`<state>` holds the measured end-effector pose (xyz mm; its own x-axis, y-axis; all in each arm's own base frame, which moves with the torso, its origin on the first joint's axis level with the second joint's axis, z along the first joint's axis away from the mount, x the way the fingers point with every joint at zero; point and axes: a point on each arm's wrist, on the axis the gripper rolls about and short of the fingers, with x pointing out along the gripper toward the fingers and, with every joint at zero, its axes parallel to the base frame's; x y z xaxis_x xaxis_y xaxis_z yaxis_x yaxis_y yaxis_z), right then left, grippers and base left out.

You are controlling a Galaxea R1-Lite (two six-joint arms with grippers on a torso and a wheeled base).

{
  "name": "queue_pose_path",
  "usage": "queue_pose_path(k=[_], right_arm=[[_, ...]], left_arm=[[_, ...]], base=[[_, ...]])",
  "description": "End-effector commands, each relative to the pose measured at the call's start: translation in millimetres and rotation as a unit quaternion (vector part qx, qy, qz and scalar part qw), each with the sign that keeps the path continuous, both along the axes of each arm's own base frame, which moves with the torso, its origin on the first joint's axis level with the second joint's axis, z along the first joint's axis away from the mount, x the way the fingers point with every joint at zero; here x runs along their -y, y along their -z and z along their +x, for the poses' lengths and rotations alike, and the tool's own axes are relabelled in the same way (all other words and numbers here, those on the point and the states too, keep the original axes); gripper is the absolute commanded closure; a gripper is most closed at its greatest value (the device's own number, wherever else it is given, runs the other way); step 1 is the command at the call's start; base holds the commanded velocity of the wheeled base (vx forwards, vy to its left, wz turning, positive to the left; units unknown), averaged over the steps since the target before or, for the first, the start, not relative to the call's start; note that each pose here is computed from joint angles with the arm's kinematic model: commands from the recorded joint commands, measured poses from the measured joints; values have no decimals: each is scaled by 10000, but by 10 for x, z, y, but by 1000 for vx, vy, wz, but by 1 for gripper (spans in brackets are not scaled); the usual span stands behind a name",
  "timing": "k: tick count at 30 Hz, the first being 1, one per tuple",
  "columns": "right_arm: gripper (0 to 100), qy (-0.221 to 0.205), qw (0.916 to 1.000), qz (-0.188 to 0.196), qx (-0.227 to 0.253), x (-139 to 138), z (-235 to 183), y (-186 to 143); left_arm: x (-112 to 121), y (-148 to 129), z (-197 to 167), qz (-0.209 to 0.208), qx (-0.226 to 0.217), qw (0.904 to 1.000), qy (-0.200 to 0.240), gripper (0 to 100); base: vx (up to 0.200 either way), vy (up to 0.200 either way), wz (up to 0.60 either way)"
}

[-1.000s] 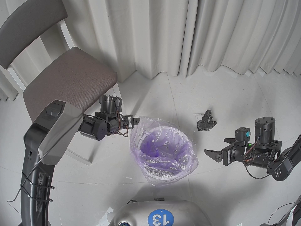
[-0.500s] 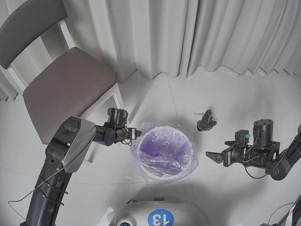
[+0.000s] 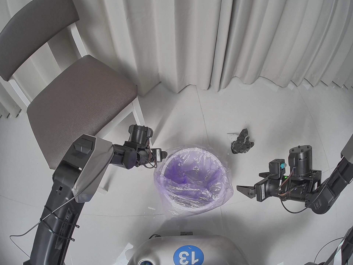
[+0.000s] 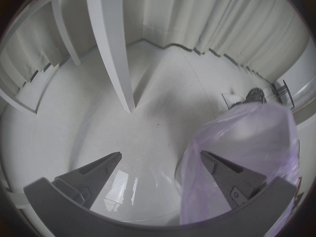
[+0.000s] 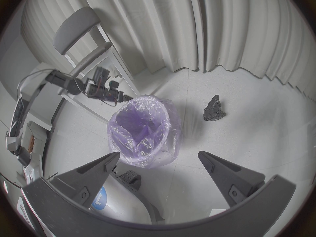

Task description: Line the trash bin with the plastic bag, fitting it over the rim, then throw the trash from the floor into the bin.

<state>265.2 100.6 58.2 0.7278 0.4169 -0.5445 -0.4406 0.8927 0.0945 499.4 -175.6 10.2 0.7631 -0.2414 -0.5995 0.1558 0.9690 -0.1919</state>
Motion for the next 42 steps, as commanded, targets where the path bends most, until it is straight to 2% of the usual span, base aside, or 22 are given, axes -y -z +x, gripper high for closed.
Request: queue_pose_path(k=[1, 3, 6, 9, 12, 15, 17, 25, 28, 35, 36, 42], right_arm=[[0, -135, 9996, -114, -199, -147, 58, 153], [0, -133, 9996, -158, -189, -204, 109, 167], [0, 33, 9981, -519, -342, -378, 286, 202], [0, 28, 9940, -862, -676, -496, 364, 150], [0, 3, 9922, -961, -795, -583, 459, 90], [0, 37, 9911, -1045, -822, -648, 557, 143], [0, 194, 9881, -1251, -877, -722, 698, 262], [0, 150, 9825, -1478, -1128, -836, 758, 512], [0, 297, 9800, -1620, -1117, -861, 823, 620], [0, 302, 9799, -1619, -1126, -856, 813, 611], [100, 300, 9796, -1627, -1138, -853, 807, 617], [100, 318, 9791, -1626, -1180, -849, 801, 641]], left_arm=[[-150, -623, -335, -342, 95, 9991, -222, 0], [-178, -620, -393, -347, 126, 9991, -224, 0], [-268, -576, -473, -380, 310, 9984, -269, 0], [-301, -502, -549, -373, 328, 9984, -268, 0], [-319, -473, -628, -372, 337, 9984, -266, 0], [-339, -460, -687, -379, 375, 9982, -261, 0], [-350, -445, -802, -386, 470, 9978, -256, 0], [-419, -515, -1007, -499, 786, 9954, -238, 0], [-441, -573, -1095, -539, 860, 9946, -209, 0], [-497, -621, -1144, -567, 965, 9934, -258, 0], [-505, -620, -1148, -574, 955, 9934, -263, 0], [-519, -631, -1193, -577, 962, 9933, -263, 0]], base=[[0, 0, 0], [0, 0, 0], [0, 0, 0], [0, 0, 0], [0, 0, 0], [0, 0, 0], [0, 0, 0], [0, 0, 0], [0, 0, 0], [0, 0, 0], [0, 0, 0], [0, 0, 0]])
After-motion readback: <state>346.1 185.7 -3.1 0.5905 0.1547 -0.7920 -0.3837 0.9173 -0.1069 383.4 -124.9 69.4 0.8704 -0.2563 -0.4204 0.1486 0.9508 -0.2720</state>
